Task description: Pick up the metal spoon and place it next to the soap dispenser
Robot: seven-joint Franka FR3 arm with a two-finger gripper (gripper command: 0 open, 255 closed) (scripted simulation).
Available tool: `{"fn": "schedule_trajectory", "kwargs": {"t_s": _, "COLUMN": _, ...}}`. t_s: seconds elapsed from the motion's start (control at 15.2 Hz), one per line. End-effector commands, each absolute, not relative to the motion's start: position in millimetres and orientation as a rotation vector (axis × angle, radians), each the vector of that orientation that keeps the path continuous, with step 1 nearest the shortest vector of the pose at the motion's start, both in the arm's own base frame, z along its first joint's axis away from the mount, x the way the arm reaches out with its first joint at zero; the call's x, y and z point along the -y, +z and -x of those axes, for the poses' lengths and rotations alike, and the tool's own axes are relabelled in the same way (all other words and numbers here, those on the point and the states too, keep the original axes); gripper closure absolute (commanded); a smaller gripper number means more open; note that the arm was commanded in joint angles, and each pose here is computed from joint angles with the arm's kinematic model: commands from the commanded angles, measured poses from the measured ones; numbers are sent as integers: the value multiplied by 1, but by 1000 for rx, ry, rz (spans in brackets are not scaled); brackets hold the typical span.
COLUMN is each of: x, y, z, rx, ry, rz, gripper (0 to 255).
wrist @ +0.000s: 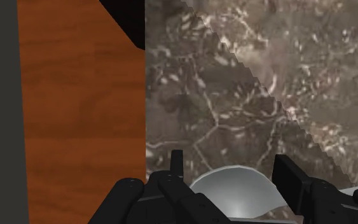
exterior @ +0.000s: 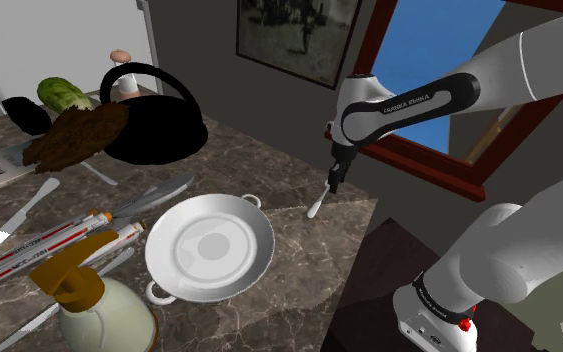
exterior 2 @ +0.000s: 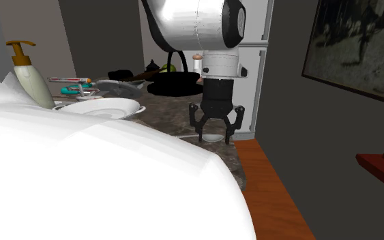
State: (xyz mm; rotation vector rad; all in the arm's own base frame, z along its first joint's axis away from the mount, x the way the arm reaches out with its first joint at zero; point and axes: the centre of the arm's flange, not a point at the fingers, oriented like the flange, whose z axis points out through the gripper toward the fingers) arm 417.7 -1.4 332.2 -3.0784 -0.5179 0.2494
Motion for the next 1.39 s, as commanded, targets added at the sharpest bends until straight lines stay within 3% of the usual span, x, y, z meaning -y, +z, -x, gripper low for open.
{"fn": "schedule_trajectory", "kwargs": {"t_s": 0.0, "x": 1, "y": 332, "z": -418, "rx": 518, "ry": 250, "rz": 3078, "gripper": 255}}
{"fn": "schedule_trajectory", "kwargs": {"t_s": 1.32, "x": 1, "y": 417, "z": -418, "rx": 518, "ry": 250, "rz": 3078, "gripper": 255}}
